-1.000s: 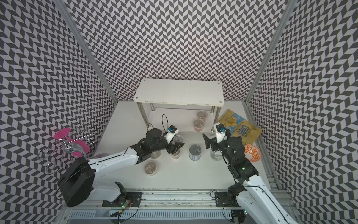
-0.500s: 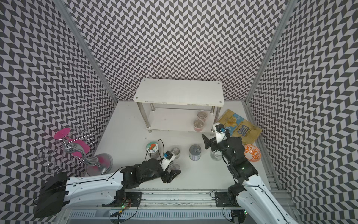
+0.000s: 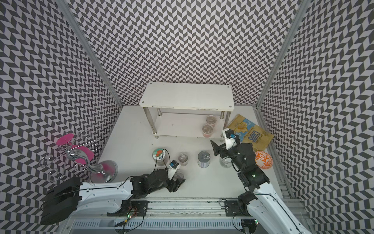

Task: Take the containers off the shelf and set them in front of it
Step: Place the container at the center of the board.

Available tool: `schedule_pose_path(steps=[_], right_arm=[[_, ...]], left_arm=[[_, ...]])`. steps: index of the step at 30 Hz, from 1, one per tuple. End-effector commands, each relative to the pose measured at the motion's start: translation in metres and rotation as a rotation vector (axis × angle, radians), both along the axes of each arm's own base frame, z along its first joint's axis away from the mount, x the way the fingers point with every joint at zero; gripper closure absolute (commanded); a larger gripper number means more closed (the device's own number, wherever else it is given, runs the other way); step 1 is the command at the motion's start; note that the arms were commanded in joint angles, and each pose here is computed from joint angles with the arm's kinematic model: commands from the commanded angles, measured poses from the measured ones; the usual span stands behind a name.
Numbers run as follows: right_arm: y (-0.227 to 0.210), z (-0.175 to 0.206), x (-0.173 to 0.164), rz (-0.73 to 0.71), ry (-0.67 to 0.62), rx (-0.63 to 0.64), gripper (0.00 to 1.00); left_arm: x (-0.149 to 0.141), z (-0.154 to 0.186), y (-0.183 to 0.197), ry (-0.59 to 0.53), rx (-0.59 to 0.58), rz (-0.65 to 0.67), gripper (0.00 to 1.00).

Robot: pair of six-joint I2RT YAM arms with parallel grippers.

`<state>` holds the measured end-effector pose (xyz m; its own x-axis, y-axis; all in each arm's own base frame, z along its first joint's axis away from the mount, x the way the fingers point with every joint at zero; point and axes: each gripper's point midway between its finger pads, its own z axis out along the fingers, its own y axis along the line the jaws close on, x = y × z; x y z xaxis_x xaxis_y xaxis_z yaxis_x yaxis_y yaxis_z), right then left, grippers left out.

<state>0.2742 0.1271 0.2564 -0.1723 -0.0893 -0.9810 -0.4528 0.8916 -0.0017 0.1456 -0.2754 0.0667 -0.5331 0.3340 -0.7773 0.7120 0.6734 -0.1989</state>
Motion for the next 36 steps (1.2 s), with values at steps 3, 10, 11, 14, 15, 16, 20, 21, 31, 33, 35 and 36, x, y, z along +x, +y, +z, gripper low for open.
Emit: schedule_pose_path(steps=[3, 10, 11, 14, 15, 16, 20, 21, 31, 33, 35, 36], right_arm=[[-0.002, 0.012, 0.002, -0.014, -0.044, 0.019, 0.00], [-0.003, 0.009, 0.003, -0.019, -0.039, 0.016, 0.00], [-0.003, 0.009, 0.003, -0.018, -0.040, 0.017, 0.00], [-0.002, 0.008, 0.003, -0.017, -0.038, 0.015, 0.00], [-0.002, 0.007, 0.004, -0.018, -0.036, 0.013, 0.00], [-0.002, 0.007, 0.004, -0.017, -0.035, 0.013, 0.00], [-0.002, 0.006, 0.004, -0.014, -0.033, 0.012, 0.00], [-0.002, 0.006, 0.004, -0.015, -0.033, 0.013, 0.00], [0.001, 0.007, 0.006, -0.004, -0.033, 0.016, 0.00], [0.001, 0.007, 0.006, -0.006, -0.033, 0.014, 0.00], [0.001, 0.007, 0.006, -0.005, -0.034, 0.015, 0.00], [0.001, 0.006, 0.006, -0.005, -0.033, 0.016, 0.00]], left_arm=[[0.005, 0.003, -0.006, -0.008, -0.011, 0.016, 0.33], [0.005, 0.002, 0.000, -0.008, 0.010, 0.023, 0.29], [0.004, 0.003, 0.000, -0.009, 0.004, 0.020, 0.28], [0.004, 0.003, 0.004, -0.012, 0.012, 0.027, 0.25], [0.004, 0.003, 0.005, -0.014, 0.020, 0.031, 0.23], [0.005, 0.003, 0.006, -0.018, 0.026, 0.031, 0.20], [0.003, 0.006, 0.003, -0.022, 0.009, 0.012, 0.14], [0.003, 0.006, 0.002, -0.021, 0.003, 0.009, 0.12], [0.003, 0.012, -0.007, -0.003, -0.017, -0.011, 0.15], [0.003, 0.013, -0.009, 0.000, -0.020, -0.012, 0.17], [0.004, 0.013, -0.010, -0.002, -0.015, -0.013, 0.18], [0.004, 0.014, -0.012, -0.004, -0.016, -0.016, 0.18]])
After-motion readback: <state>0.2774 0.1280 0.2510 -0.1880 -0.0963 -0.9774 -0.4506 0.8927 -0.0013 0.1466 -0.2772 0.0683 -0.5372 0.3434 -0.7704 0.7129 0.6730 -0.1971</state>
